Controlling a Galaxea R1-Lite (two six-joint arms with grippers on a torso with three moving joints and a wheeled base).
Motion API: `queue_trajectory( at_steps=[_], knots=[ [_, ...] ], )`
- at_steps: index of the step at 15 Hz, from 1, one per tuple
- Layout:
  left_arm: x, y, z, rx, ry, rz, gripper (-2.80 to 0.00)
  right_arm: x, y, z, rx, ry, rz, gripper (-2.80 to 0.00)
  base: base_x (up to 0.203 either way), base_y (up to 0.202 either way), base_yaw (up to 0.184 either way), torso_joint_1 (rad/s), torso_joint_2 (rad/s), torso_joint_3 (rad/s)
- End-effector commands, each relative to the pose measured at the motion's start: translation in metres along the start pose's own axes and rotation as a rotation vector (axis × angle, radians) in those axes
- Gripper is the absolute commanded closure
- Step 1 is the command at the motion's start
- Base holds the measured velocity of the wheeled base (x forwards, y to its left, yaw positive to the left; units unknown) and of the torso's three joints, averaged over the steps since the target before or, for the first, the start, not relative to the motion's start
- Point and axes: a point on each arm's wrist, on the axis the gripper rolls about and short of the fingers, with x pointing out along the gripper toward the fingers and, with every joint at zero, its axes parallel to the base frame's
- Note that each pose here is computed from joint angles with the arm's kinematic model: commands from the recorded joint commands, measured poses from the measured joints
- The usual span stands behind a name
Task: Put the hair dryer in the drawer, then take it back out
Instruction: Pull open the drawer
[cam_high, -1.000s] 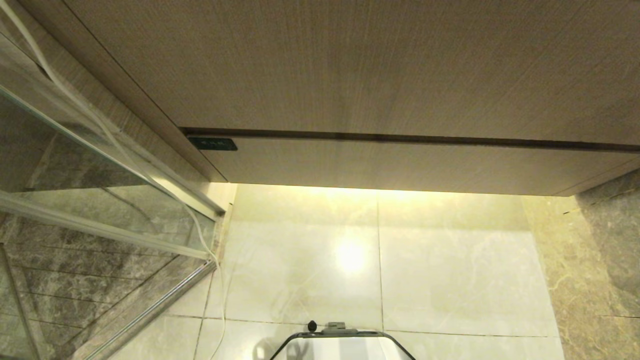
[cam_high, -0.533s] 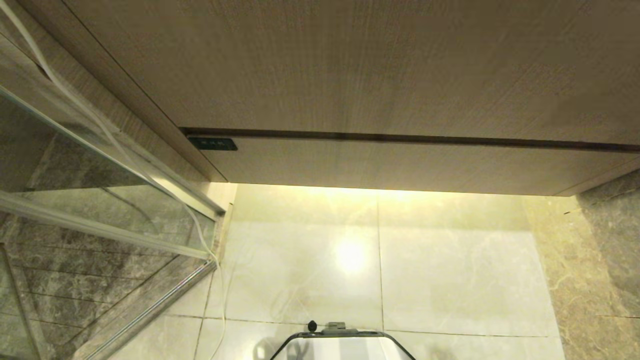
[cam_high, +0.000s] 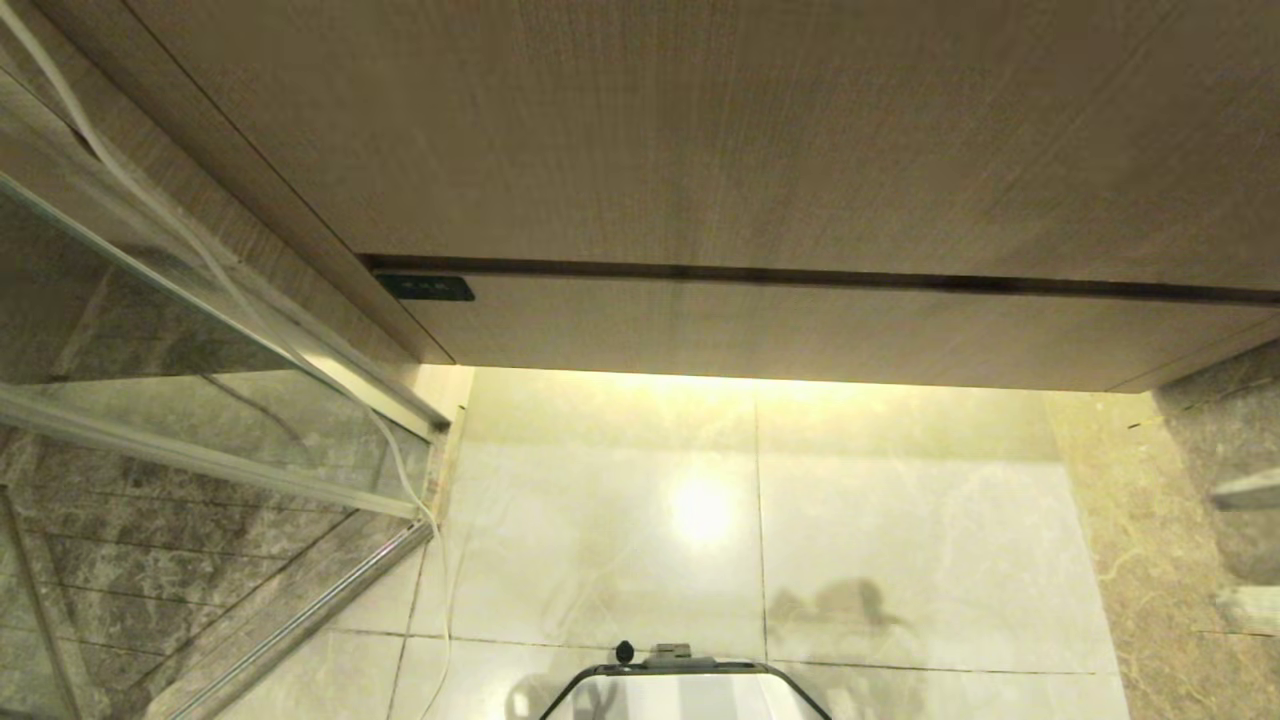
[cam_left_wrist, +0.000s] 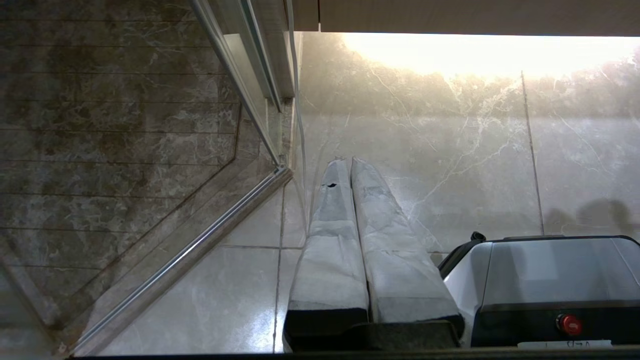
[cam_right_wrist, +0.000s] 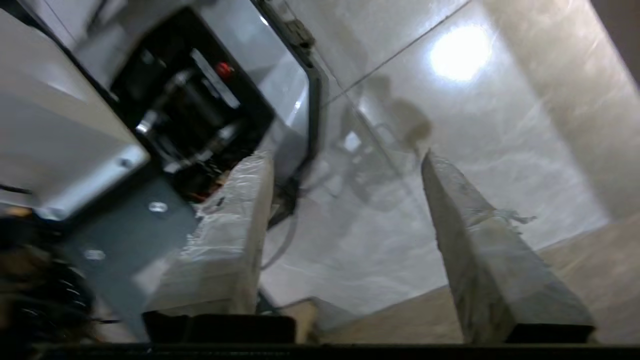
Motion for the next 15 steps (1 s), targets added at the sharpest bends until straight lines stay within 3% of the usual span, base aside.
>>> queue_trajectory(
  at_steps=[1, 3, 7, 9, 15],
  knots=[
    [0.0, 0.0, 0.0, -0.001, 0.002, -0.001, 0.0, 0.053, -0.025, 0.006, -0.162, 0.067, -0.032, -2.8, 0.0, 0.0, 0.0, 0.0, 0.0, 0.0],
    [0.0, 0.0, 0.0, -0.001, 0.001, 0.0, 0.0, 0.078, -0.041, 0.007, -0.321, 0.139, -0.239, -2.8, 0.0, 0.0, 0.0, 0.0, 0.0, 0.0],
    [0.0, 0.0, 0.0, -0.001, 0.002, 0.001, 0.0, 0.126, -0.052, -0.002, -0.51, 0.048, -0.428, -2.8, 0.0, 0.0, 0.0, 0.0, 0.0, 0.0],
    [0.0, 0.0, 0.0, -0.001, 0.002, 0.0, 0.0, 0.15, -0.056, -0.006, -0.584, -0.046, -0.405, -2.8, 0.0, 0.0, 0.0, 0.0, 0.0, 0.0],
    [0.0, 0.0, 0.0, -0.001, 0.001, 0.0, 0.0, 0.19, -0.087, -0.007, -0.63, -0.217, -0.439, -2.8, 0.0, 0.0, 0.0, 0.0, 0.0, 0.0]
  ],
)
